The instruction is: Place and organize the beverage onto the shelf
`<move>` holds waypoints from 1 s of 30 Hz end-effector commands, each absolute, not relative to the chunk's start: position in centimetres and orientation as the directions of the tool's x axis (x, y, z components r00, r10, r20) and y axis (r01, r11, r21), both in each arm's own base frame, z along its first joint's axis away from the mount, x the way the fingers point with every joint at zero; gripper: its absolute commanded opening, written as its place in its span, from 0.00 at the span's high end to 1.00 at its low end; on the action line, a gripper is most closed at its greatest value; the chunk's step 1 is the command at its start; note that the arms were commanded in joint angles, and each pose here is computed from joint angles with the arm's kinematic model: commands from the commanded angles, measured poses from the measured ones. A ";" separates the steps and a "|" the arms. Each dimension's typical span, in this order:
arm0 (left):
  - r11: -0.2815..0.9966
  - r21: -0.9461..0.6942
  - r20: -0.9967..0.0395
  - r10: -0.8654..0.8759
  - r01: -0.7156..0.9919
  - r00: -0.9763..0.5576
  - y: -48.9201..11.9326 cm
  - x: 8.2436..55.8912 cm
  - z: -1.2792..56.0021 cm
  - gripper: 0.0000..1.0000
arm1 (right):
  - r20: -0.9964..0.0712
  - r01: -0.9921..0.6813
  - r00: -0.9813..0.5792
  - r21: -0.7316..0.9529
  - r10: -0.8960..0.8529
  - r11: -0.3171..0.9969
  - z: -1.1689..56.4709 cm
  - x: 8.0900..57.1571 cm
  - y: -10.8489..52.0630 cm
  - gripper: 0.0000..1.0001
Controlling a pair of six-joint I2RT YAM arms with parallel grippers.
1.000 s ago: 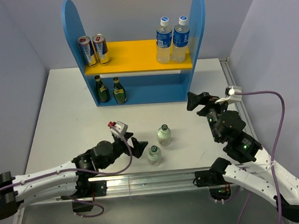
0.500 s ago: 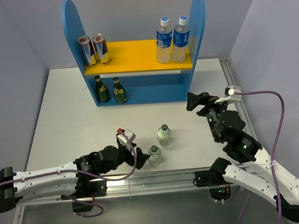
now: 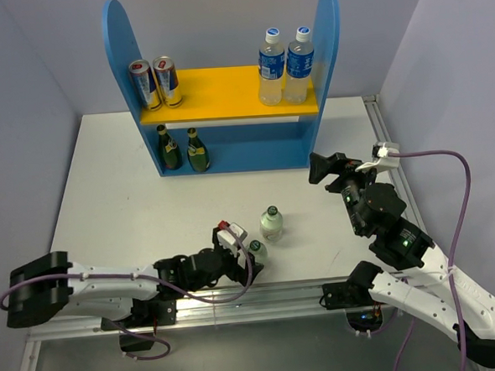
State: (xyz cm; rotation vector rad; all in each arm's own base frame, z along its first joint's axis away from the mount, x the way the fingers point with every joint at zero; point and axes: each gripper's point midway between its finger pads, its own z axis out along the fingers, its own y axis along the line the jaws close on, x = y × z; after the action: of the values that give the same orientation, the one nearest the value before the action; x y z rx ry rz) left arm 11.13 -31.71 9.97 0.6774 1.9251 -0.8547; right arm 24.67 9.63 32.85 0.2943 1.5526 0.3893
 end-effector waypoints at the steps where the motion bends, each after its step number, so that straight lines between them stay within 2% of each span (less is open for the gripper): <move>1: 0.684 -0.340 -0.916 -0.086 0.645 -0.392 -33.0 13.7 12.8 0.01 | -0.898 -0.063 -0.008 0.440 0.440 0.896 33.4 24.5 9.6 0.01; 2: 0.737 -0.326 -0.920 -0.103 0.592 -0.378 -32.4 14.7 11.8 0.01 | -0.897 -0.061 -0.007 0.441 0.441 0.895 33.4 24.5 9.5 0.01; 6: 0.787 -0.304 -0.934 -0.136 0.537 -0.330 -32.8 16.3 11.3 0.01 | -0.897 -0.065 -0.009 0.442 0.443 0.894 33.4 24.5 9.6 0.01; 14: 0.811 -0.221 -0.952 -0.060 0.542 -0.299 -37.0 17.5 9.6 0.01 | -0.895 -0.067 -0.010 0.445 0.445 0.893 33.3 24.4 9.6 0.01; 17: 0.827 -0.196 -0.956 -0.042 0.528 -0.289 -37.3 18.0 8.9 0.21 | -0.894 -0.068 -0.007 0.448 0.448 0.892 33.4 24.4 9.5 0.01; 18: 0.830 -0.194 -0.957 -0.043 0.523 -0.287 -37.2 18.2 9.0 0.37 | -0.894 -0.070 -0.008 0.448 0.448 0.891 33.4 24.3 9.5 0.01; 20: 0.836 -0.190 -0.959 -0.046 0.514 -0.280 -36.9 18.6 9.1 0.52 | -0.894 -0.069 -0.009 0.448 0.449 0.891 33.3 24.4 9.6 0.01; 21: 0.841 -0.191 -0.958 -0.047 0.507 -0.282 -36.6 18.8 9.1 0.69 | -0.894 -0.068 -0.008 0.448 0.449 0.891 33.2 24.4 9.5 0.01; 23: 0.857 -0.184 -0.960 -0.052 0.481 -0.275 -35.7 19.3 9.3 0.84 | -0.894 -0.068 -0.008 0.448 0.449 0.891 33.2 24.4 9.5 0.01; 24: 0.864 -0.182 -0.960 -0.053 0.469 -0.274 -35.4 19.4 9.3 0.97 | -0.894 -0.070 -0.011 0.448 0.448 0.891 33.1 24.4 9.6 0.01; 25: 0.871 -0.178 -0.960 -0.052 0.458 -0.275 -34.9 19.5 9.5 1.00 | -0.893 -0.071 -0.011 0.449 0.449 0.891 33.2 24.4 9.6 0.01; 30: 0.908 -0.171 -0.961 -0.068 0.382 -0.268 -31.2 19.9 9.1 1.00 | -0.892 -0.075 -0.013 0.451 0.452 0.889 33.1 24.3 9.7 0.01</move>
State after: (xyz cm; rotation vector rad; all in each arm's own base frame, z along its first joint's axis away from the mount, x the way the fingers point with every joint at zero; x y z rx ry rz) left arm 18.74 -33.23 6.86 0.3858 1.8427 -0.4458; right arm 24.44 9.54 33.13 0.3016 1.5424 0.4067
